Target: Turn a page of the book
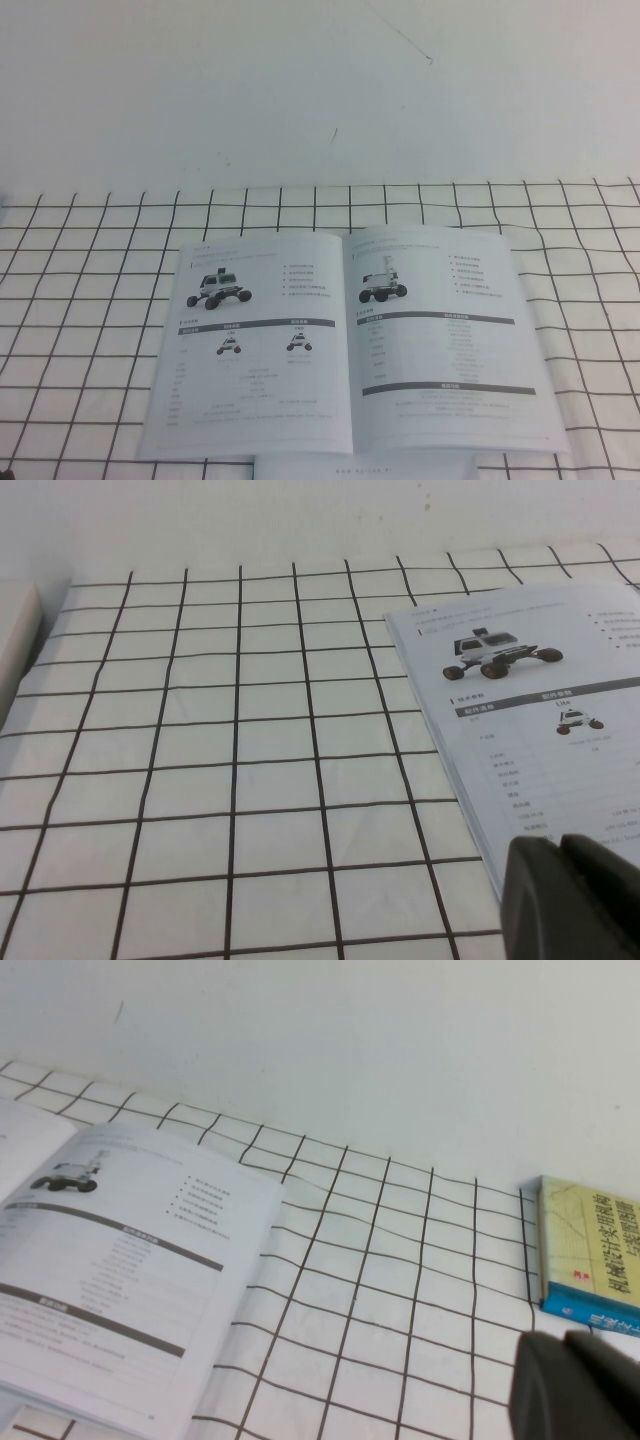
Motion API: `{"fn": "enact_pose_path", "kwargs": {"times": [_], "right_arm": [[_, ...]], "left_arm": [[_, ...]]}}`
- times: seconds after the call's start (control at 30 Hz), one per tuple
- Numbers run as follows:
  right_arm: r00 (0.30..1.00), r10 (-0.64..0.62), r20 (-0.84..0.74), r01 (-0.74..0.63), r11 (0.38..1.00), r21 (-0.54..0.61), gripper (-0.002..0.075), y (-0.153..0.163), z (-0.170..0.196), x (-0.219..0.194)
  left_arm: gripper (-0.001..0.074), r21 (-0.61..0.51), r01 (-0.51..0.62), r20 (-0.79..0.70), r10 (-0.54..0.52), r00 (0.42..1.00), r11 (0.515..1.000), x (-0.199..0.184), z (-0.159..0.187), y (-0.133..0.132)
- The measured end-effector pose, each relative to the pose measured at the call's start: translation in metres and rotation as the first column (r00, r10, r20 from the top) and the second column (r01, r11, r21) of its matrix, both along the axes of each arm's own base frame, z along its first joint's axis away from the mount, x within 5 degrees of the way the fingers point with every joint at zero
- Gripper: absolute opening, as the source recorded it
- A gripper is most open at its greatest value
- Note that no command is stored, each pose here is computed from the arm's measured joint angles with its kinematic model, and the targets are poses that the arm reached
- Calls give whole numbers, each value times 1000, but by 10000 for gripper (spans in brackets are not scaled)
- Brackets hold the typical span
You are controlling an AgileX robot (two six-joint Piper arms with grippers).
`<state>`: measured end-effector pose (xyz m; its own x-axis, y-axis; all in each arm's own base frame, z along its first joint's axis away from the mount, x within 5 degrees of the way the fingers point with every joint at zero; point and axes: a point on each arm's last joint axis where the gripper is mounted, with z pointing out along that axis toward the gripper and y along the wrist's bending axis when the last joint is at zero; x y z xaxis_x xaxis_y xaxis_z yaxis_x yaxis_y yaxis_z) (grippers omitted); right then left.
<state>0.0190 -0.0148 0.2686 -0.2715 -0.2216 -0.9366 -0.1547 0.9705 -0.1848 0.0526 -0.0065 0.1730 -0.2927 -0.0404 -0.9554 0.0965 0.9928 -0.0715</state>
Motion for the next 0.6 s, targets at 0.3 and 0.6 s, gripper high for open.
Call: {"fn": "enact_pose_path", "kwargs": {"times": [0.3,0.6], "right_arm": [[1000,-4,21,4,1000,-11,1,-1,1,0],[982,100,158,-74,984,-165,0,17,-48,28]], "left_arm": [[-3,7,2,-1,-2,1000,1000,0,0,0],[-3,7,2,-1,-2,1000,1000,0,0,0]]}}
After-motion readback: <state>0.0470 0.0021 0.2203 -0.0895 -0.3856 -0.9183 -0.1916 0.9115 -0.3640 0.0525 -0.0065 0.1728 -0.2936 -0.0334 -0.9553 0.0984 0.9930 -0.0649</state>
